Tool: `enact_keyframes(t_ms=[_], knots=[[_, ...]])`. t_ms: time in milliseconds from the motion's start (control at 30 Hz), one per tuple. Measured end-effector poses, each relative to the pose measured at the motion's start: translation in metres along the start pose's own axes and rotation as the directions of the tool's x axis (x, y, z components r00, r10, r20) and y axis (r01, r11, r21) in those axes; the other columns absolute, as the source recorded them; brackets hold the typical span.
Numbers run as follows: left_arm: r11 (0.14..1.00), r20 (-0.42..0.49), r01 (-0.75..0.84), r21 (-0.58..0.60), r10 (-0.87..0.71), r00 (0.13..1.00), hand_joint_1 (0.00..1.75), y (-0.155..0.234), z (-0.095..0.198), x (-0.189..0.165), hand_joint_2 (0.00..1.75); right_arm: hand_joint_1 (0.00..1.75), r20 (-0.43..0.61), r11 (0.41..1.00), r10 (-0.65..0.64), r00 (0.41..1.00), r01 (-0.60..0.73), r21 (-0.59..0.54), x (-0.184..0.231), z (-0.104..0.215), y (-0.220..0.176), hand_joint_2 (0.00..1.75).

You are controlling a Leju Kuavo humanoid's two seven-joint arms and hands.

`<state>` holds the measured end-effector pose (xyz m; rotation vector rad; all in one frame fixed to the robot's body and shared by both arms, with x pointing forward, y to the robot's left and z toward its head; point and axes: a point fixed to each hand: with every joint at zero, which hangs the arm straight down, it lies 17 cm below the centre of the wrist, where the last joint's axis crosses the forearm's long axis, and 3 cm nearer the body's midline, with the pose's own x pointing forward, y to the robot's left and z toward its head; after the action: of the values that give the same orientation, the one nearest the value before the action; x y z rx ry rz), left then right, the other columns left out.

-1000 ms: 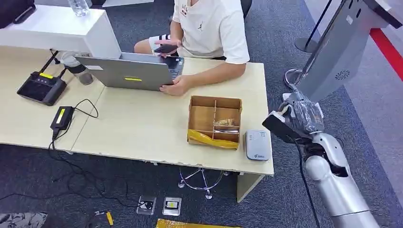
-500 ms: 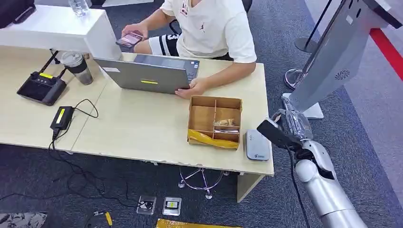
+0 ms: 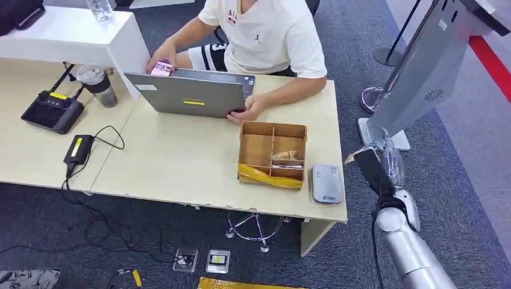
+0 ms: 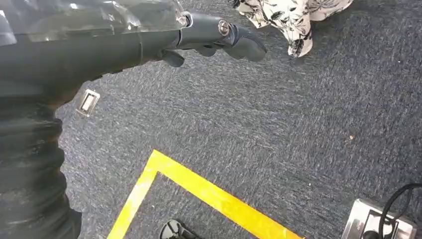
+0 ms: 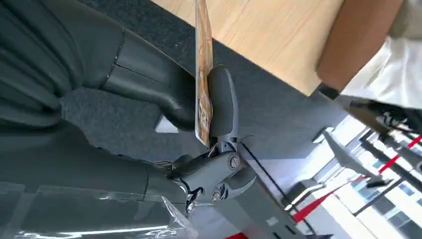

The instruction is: Pass the card to the sensor for recognition and then transmit it.

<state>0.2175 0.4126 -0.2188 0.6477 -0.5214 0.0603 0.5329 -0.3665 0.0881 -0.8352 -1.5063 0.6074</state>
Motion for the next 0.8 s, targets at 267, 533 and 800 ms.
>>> enact_keyframes(t_ms=[267, 533, 800], knots=[[1.000, -0.005, -0.003, 0.002, 0.003, 1.000, 0.00, 0.000, 0.001, -0.003, 1.75, 1.75, -0.116, 0.996, -0.091, 0.989, 0.092, -0.004, -0.037, 0.015, 0.012, 1.75], [1.000, -0.013, -0.005, 0.003, 0.005, 1.000, 0.00, 0.001, 0.002, -0.010, 1.75, 1.75, -0.155, 0.993, -0.111, 0.982, 0.115, 0.016, -0.050, 0.025, 0.026, 1.75], [1.000, -0.015, -0.010, 0.004, 0.010, 1.000, 0.00, 0.001, 0.002, -0.012, 1.75, 1.75, -0.143, 0.987, -0.148, 0.979, 0.155, 0.042, -0.040, 0.034, 0.048, 1.75]])
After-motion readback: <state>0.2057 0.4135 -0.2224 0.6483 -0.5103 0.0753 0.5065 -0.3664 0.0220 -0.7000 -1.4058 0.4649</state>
